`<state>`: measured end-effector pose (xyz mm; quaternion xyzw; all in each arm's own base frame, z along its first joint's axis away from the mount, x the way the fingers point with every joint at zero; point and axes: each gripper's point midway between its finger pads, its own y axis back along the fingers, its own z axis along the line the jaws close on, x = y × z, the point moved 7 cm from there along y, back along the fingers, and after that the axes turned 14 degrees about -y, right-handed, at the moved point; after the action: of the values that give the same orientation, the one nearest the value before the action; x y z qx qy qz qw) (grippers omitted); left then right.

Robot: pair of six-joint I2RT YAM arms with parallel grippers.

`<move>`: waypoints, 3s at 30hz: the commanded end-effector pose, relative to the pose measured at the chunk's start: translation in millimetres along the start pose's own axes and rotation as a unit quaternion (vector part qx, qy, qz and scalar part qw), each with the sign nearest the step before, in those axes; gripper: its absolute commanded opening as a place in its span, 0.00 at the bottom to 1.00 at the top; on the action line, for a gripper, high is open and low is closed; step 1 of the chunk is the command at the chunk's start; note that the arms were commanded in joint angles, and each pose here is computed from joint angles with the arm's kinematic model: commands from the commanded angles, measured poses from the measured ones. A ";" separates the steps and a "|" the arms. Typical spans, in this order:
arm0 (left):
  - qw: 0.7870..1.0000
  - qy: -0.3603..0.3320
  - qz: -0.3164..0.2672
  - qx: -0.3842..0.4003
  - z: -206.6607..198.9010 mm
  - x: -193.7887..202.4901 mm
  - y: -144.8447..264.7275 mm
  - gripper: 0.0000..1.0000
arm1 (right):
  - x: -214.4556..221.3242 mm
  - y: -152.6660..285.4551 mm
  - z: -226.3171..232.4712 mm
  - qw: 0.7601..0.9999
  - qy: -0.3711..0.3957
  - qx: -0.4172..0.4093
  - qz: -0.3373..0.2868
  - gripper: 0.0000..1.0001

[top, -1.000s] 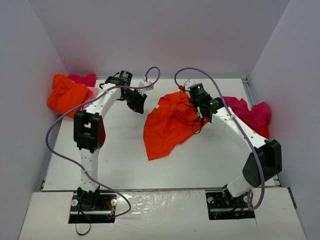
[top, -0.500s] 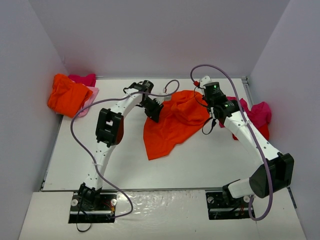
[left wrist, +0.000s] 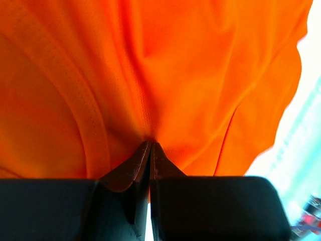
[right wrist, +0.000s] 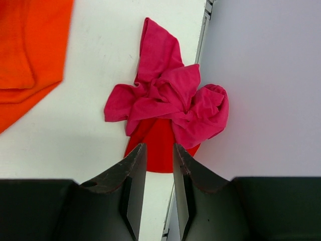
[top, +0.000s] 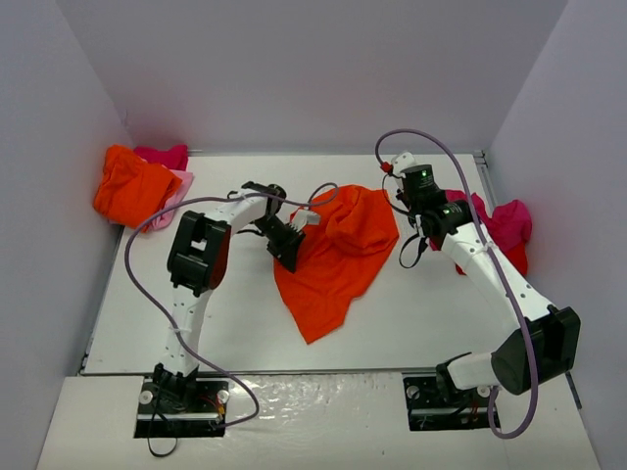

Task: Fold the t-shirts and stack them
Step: Flatten the tshirt out

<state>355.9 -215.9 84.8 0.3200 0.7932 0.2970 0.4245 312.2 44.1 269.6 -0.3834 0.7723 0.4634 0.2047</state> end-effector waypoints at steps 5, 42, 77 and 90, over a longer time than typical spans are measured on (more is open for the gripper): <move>0.995 0.058 0.085 0.007 -39.1 75.3 28.9 0.00 | -6.7 7.5 7.6 0.998 -0.020 -0.046 -0.030 0.23; 0.967 -0.022 -0.044 -0.250 -27.4 30.5 146.4 0.03 | 36.5 -27.1 169.5 0.887 0.220 -0.400 0.068 0.50; 0.963 -0.006 -0.044 -0.267 -26.2 45.8 152.7 0.02 | 25.4 -50.2 210.0 0.867 0.294 -0.397 0.066 0.48; 0.963 -0.004 -0.043 -0.268 -27.7 47.2 152.5 0.02 | 35.1 -48.5 195.5 0.867 0.305 -0.387 0.075 0.49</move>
<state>351.1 -93.9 157.4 0.1954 0.7131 0.4740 0.4781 321.5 194.7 101.5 -0.4796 0.5810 0.6061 -0.2551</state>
